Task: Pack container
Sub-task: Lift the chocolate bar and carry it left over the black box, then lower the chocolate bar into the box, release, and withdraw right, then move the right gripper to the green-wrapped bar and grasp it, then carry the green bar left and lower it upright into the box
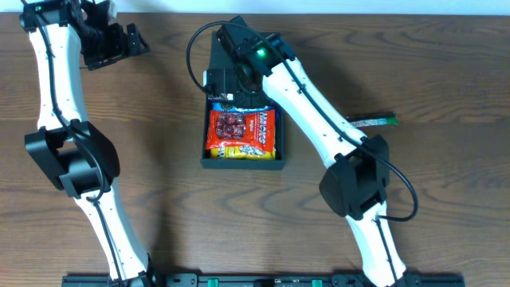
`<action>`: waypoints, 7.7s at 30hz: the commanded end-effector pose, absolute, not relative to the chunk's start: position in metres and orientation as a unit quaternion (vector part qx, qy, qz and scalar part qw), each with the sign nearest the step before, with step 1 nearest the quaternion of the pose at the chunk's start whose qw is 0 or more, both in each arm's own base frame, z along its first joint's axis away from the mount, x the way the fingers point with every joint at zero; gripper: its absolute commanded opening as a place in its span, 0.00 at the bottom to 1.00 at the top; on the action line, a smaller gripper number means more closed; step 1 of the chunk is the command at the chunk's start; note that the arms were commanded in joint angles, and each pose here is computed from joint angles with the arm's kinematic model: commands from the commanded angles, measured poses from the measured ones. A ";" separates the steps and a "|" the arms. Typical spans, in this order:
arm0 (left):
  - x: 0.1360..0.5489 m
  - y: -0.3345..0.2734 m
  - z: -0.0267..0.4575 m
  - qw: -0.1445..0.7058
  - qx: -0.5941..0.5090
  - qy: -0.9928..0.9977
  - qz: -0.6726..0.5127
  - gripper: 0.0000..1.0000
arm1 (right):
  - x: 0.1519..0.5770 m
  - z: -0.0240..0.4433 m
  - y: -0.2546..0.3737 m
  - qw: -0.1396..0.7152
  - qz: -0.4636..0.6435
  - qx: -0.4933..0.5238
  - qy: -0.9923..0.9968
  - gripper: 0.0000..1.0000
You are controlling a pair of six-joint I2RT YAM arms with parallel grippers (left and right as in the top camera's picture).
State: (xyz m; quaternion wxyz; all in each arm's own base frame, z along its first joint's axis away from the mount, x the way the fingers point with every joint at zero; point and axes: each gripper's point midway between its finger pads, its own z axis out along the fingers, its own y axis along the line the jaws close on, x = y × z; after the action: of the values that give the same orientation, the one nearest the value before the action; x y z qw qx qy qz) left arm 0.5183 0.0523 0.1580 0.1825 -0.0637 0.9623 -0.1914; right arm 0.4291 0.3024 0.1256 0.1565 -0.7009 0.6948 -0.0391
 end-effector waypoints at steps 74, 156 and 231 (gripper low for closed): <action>0.512 0.053 0.175 0.192 -0.060 0.961 -0.188 0.98 | 0.484 0.167 0.185 0.158 0.148 -0.088 0.972 0.59; 0.514 0.005 0.181 0.212 0.084 0.950 -0.212 0.95 | 0.422 0.001 -0.026 -0.014 0.053 0.584 0.810 0.72; 0.508 0.029 0.174 0.183 -0.010 0.965 -0.190 0.96 | 0.420 0.126 0.267 0.113 0.069 -0.035 0.991 0.64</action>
State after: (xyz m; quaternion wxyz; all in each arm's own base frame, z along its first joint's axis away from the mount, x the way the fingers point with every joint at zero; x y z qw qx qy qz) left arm 0.5117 0.0323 0.1567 0.1698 -0.0111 0.9685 -0.1816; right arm 0.4111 0.2731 0.1285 0.0735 -0.0230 0.9891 0.1254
